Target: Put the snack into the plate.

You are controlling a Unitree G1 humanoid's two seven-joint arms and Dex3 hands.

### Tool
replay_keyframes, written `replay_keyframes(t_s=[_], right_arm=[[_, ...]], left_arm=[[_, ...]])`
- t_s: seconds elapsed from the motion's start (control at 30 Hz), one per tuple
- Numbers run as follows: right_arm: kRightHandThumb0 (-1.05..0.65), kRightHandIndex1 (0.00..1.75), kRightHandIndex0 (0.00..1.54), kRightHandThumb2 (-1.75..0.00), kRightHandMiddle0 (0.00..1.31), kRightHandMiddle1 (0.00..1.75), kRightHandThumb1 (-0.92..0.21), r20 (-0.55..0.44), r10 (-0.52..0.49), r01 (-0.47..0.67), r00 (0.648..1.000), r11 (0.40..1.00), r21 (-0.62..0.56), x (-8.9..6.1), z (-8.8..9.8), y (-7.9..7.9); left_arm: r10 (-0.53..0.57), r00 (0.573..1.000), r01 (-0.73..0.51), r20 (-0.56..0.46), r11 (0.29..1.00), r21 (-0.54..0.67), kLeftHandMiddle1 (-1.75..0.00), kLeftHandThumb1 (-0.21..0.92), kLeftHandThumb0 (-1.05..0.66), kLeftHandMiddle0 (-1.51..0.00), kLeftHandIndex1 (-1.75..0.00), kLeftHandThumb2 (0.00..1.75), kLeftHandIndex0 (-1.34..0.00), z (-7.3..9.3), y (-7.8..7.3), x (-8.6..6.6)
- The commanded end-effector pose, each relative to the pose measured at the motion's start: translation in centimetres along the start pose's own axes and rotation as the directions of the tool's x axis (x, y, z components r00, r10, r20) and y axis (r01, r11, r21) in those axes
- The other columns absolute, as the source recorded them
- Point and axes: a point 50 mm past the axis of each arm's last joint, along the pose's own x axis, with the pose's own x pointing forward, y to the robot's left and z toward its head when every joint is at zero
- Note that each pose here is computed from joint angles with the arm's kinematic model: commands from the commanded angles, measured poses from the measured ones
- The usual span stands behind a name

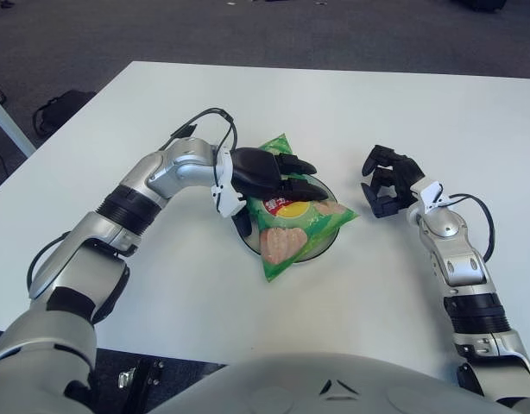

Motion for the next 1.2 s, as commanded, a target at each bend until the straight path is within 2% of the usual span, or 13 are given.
replay_keyframes(t_s=[0.0,0.13,0.33,0.53,0.7,0.87,1.17], right_arm=[[-0.01,1.50,0.77,-1.37,0.51,1.75,-0.21,-0.209,0.080,-0.079,0.975,0.997,0.011,-1.1,-4.2,1.6],[-0.01,1.56,0.76,-1.40,0.50,1.75,-0.20,-0.207,0.086,-0.084,0.975,0.996,0.016,-1.0,-4.3,1.7],[-0.01,1.67,0.73,-1.45,0.48,1.75,-0.19,-0.210,0.088,-0.086,0.974,0.996,0.016,-0.8,-4.4,1.7],[-0.01,1.61,0.72,-1.38,0.46,1.75,-0.23,-0.220,0.096,-0.098,0.971,0.995,0.003,-0.5,-4.5,1.7],[-0.01,1.56,0.74,-1.36,0.46,1.75,-0.23,-0.234,0.110,-0.115,0.966,0.993,-0.008,-0.3,-4.6,1.8],[-0.01,1.61,0.74,-1.40,0.46,1.75,-0.22,-0.237,0.122,-0.133,0.964,0.991,-0.029,0.0,-4.8,1.7],[-0.01,1.65,0.73,-1.41,0.43,1.75,-0.23,-0.207,0.114,-0.131,0.972,0.989,-0.071,0.0,-4.8,1.8]], left_arm=[[-0.038,0.999,0.038,0.002,0.999,-0.009,0.00,0.86,-1.05,0.00,0.00,0.23,0.00,-0.2,-0.2,0.0],[-0.057,0.998,0.057,0.000,0.996,-0.063,0.00,0.84,-1.05,0.00,0.00,0.20,0.00,-0.4,-0.2,-0.2],[-0.021,1.000,0.022,0.009,0.982,-0.188,0.00,0.81,-1.05,0.00,0.00,0.17,0.00,-0.8,0.1,-1.1],[0.065,0.998,-0.060,0.011,0.964,-0.257,0.00,0.84,-1.05,0.00,0.00,0.17,0.00,-1.0,0.3,-1.4],[0.179,0.984,-0.164,0.006,0.913,-0.374,0.00,0.84,-1.04,0.00,0.00,0.17,0.00,-1.1,0.4,-2.0],[0.274,0.962,-0.239,0.015,0.862,-0.447,0.00,0.87,-1.04,0.00,0.00,0.17,0.00,-1.2,1.5,-3.7],[0.361,0.932,-0.303,0.013,0.800,-0.517,0.00,0.92,-1.05,0.00,0.00,0.28,0.00,-2.0,1.5,-4.4]])
